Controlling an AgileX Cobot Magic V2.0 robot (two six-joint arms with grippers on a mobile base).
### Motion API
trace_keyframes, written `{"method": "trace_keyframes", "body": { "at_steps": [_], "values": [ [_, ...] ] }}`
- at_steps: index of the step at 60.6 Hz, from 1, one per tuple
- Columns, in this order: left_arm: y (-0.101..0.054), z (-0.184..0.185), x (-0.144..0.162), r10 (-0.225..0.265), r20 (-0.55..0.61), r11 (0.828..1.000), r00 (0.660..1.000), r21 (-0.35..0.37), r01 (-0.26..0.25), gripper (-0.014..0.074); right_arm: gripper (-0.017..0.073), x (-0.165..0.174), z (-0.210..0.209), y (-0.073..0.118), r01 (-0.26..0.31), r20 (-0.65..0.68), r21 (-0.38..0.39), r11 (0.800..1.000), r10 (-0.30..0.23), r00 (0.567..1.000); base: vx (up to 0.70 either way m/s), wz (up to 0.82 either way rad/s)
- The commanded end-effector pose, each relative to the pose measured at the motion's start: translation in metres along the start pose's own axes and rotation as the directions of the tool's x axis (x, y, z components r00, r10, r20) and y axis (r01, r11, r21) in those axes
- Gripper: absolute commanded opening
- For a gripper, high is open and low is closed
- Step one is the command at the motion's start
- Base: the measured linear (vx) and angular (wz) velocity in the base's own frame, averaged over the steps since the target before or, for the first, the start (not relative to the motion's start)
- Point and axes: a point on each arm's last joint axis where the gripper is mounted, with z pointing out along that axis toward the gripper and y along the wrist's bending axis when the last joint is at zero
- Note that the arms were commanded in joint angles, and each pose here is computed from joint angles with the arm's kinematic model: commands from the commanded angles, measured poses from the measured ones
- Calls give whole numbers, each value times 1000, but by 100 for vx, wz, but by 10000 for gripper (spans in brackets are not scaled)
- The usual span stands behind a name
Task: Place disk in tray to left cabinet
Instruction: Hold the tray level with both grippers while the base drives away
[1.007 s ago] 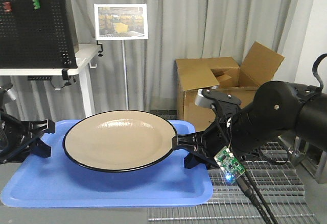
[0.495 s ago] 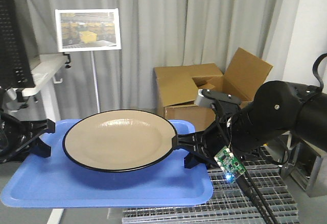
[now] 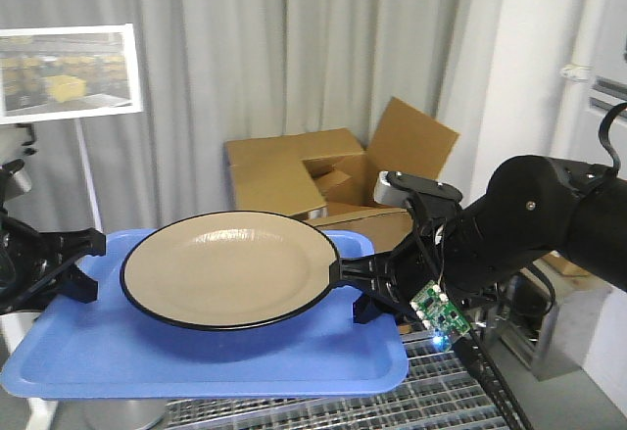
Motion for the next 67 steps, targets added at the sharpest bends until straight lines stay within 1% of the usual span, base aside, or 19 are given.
{"method": "trace_keyframes", "body": {
  "at_steps": [1, 67],
  "values": [
    [-26, -27, -10, -47, 124, 991, 991, 134, 31, -1, -6, -13, -32, 24, 20, 155, -111, 994, -3, 988, 19, -35],
    [-26, -27, -10, -47, 124, 991, 991, 134, 31, -1, -6, -13, -32, 24, 20, 154, -111, 994, -2, 988, 11, -40]
  ]
}}
